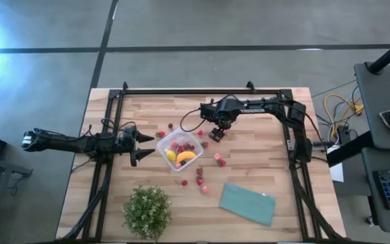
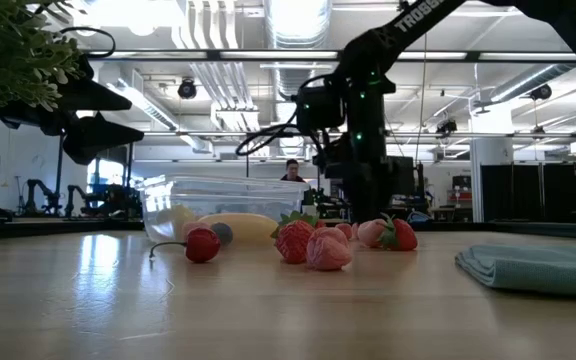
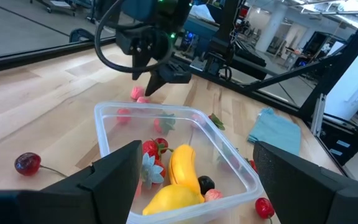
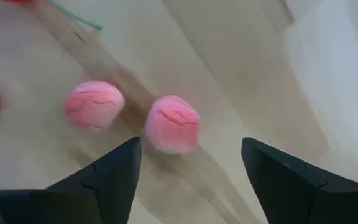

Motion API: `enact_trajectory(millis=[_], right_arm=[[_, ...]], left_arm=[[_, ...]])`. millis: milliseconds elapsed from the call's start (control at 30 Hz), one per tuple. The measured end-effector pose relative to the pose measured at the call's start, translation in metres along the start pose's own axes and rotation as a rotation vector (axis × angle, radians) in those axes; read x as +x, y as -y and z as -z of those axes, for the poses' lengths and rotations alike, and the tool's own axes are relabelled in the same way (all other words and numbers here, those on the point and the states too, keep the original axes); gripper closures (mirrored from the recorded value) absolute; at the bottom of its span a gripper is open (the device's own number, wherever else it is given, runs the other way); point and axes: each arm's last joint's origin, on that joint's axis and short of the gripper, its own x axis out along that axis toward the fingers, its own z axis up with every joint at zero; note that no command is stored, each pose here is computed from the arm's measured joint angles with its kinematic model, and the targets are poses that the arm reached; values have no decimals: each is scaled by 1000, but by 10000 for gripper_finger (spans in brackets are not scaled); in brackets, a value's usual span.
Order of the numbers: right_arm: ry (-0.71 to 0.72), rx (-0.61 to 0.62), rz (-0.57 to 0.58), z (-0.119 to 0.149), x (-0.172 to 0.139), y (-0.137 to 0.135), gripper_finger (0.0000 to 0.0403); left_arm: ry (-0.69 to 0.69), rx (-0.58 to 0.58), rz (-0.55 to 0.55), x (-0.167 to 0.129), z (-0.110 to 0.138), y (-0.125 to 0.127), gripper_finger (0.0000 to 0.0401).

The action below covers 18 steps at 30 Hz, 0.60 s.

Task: Pick and placing Produce into tupperware
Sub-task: Put the pink peach into the transparent bin

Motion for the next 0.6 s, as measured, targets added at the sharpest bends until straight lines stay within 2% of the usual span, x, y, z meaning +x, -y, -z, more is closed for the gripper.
enact_trajectory(millis=[200, 600], right_arm=[[18, 16, -61, -3, 5, 5, 165], [14, 168, -121, -10, 8, 22, 215]], left_arm=[[0, 0, 0, 0, 0, 0, 108], [-1, 0, -1, 0, 0, 0, 108]])
